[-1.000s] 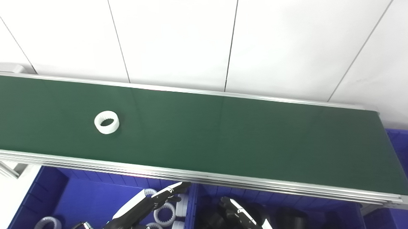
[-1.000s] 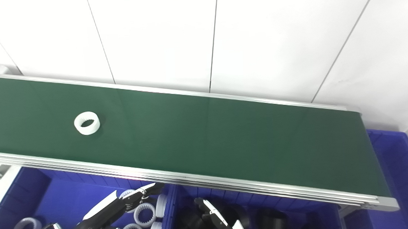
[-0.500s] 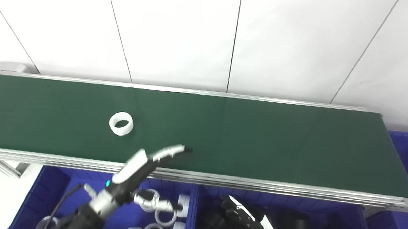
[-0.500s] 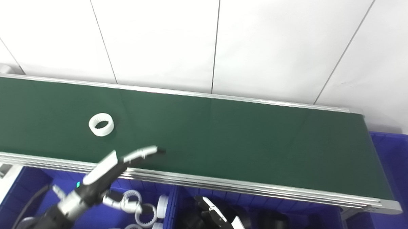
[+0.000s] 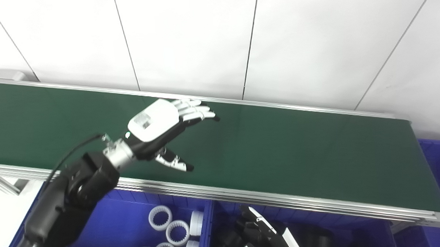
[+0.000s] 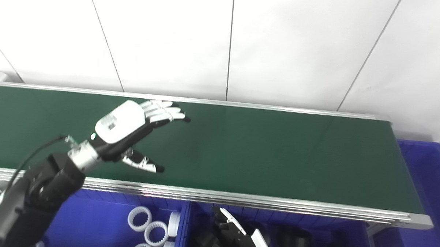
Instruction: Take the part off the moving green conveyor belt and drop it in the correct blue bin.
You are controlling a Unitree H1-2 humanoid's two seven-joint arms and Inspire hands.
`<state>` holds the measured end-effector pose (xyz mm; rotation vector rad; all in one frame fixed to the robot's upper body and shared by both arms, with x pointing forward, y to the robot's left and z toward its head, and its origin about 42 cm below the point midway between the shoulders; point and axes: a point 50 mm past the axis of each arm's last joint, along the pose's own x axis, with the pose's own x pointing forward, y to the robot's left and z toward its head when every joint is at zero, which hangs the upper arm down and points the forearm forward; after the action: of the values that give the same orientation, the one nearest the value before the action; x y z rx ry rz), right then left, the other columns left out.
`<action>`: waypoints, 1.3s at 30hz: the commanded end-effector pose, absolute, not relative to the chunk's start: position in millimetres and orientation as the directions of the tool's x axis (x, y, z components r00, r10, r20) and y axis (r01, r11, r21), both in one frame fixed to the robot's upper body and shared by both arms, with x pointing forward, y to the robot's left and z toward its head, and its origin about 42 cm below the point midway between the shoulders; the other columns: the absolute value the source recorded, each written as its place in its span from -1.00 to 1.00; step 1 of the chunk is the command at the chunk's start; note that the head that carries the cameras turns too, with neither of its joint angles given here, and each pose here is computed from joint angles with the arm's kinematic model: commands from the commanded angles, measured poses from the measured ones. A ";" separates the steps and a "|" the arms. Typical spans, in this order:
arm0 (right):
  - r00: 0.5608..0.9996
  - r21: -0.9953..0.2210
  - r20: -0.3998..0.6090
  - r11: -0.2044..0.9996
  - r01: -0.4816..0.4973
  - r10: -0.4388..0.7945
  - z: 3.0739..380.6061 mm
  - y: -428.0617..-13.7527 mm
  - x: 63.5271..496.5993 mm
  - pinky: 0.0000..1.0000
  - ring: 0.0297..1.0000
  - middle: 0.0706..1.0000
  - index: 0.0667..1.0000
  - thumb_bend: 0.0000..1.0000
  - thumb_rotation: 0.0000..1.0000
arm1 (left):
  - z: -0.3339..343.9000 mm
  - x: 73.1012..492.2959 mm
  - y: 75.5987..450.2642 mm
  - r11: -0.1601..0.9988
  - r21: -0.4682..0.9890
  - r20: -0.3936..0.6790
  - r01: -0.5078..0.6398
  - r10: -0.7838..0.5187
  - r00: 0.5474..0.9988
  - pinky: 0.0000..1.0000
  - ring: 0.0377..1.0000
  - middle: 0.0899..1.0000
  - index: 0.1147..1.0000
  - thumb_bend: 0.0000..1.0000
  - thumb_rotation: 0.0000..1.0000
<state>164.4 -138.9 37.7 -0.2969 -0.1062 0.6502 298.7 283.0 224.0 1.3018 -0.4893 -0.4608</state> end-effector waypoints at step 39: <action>0.797 -0.308 0.114 0.784 -0.539 0.593 54.1 -133.0 162.5 0.68 0.84 0.90 0.85 -0.20 0.78 | 196.5 407.7 264.9 -0.202 0.902 -0.430 0.381 -0.356 0.830 0.19 0.63 0.89 0.85 0.94 -0.81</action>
<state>161.2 -135.7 40.4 -0.2901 -0.1174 0.6189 394.4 267.3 177.6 1.6244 0.0780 -0.7329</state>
